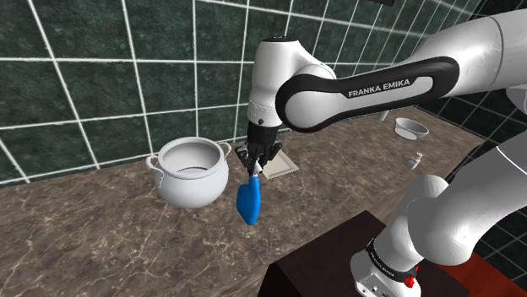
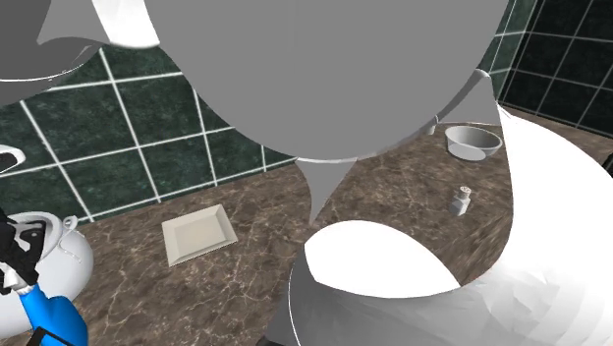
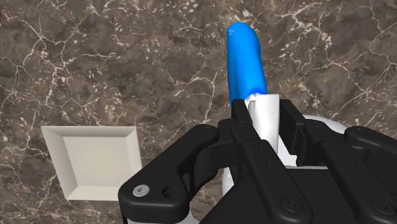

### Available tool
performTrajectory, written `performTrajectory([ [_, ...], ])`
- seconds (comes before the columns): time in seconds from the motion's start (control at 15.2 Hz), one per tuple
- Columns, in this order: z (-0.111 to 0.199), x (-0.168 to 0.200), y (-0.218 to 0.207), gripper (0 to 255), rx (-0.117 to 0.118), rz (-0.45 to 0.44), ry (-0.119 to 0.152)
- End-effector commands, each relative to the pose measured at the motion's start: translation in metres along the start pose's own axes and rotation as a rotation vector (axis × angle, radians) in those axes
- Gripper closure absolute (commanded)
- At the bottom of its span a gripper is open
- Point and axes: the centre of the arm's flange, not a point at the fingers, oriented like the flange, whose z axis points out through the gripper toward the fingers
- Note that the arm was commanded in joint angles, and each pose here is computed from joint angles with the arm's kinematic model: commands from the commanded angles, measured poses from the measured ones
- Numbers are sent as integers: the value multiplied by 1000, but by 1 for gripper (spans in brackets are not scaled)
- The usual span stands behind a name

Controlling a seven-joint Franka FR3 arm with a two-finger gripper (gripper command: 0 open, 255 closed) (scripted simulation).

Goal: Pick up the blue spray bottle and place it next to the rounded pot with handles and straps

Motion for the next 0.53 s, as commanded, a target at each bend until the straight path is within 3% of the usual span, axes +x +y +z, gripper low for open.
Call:
performTrajectory([
  [0.0, 10, -1, 0, 255, 1, 0, 1],
  [0.46, 20, -1, 0, 255, 1, 0, 1],
])
